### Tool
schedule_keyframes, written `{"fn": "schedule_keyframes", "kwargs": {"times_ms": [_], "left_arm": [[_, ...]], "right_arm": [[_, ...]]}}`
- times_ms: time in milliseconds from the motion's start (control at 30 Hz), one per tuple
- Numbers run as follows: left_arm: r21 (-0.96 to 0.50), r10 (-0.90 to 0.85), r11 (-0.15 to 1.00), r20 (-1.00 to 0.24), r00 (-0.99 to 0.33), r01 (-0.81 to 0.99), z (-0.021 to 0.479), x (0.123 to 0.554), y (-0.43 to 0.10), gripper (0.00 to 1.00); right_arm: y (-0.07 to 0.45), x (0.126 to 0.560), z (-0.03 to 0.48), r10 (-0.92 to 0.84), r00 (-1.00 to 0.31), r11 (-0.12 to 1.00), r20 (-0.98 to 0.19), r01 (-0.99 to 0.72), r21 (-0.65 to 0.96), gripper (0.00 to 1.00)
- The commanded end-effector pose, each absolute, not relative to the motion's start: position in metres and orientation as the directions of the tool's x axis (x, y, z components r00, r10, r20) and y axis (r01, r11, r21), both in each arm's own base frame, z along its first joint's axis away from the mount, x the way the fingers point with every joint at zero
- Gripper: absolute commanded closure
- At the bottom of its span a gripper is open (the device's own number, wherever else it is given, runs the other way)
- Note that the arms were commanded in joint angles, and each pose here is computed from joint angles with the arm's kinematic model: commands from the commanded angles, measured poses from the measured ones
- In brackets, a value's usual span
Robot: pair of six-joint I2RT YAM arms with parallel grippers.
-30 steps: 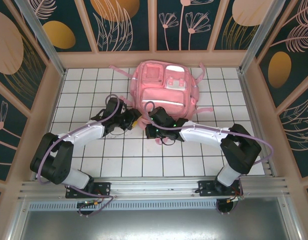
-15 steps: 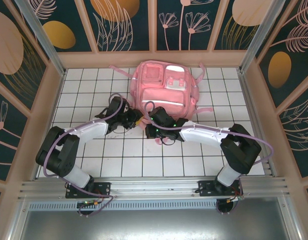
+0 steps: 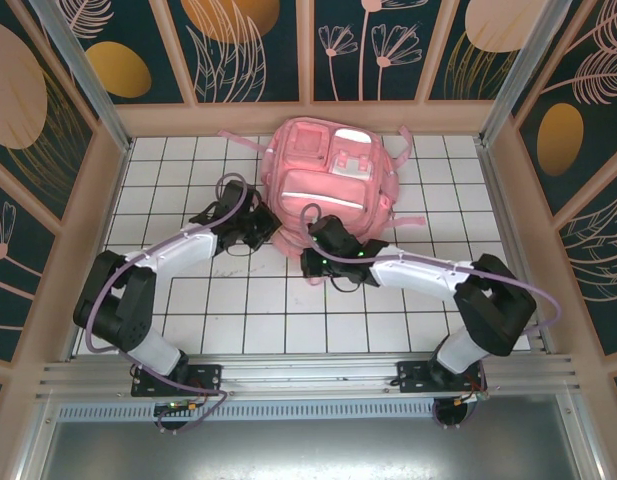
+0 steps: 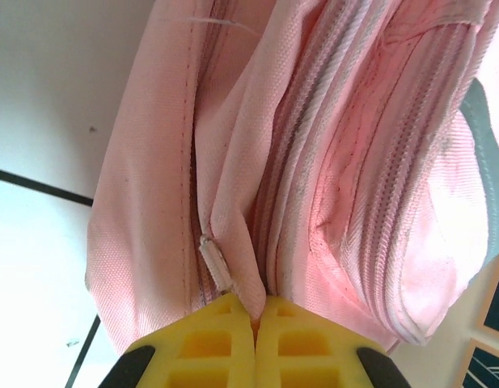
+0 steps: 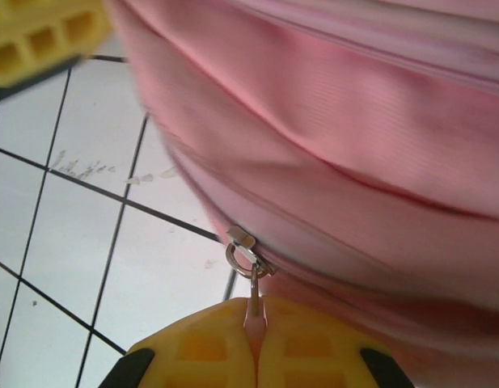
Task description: Pack the student bag
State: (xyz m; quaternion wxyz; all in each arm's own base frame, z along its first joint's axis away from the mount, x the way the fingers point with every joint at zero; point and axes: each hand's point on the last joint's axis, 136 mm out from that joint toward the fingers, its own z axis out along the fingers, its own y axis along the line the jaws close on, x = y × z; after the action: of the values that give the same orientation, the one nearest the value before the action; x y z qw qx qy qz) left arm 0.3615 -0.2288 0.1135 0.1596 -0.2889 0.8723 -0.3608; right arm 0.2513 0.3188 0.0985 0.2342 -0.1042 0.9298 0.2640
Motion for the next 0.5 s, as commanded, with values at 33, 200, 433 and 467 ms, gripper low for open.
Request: {"fn": "schedule_keyframes", "kwargs": {"times_ms": [33, 200, 433, 467], "left_arm": [[-0.745, -0.685, 0.562, -0.178, -0.706, -0.358, 0.148, 0.387, -0.2, 1.0], [-0.748, -0.697, 0.566, -0.209, -0.686, -0.347, 0.159, 0.39, -0.187, 1.0], [-0.735, -0.692, 0.58, -0.218, -0.688, -0.351, 0.159, 0.396, -0.176, 1.0], [-0.735, -0.691, 0.581, -0.219, -0.689, -0.35, 0.159, 0.396, -0.176, 1.0]], "right_arm": [[0.286, 0.254, 0.1, -0.037, -0.863, 0.866, -0.504, -0.28, 0.415, 1.0], [0.258, 0.261, 0.097, -0.001, -0.862, 0.888, -0.507, -0.235, 0.396, 1.0], [0.214, 0.276, 0.083, 0.064, -0.858, 0.934, -0.509, -0.128, 0.333, 1.0], [0.207, 0.278, 0.082, 0.075, -0.855, 0.94, -0.514, -0.111, 0.322, 1.0]]}}
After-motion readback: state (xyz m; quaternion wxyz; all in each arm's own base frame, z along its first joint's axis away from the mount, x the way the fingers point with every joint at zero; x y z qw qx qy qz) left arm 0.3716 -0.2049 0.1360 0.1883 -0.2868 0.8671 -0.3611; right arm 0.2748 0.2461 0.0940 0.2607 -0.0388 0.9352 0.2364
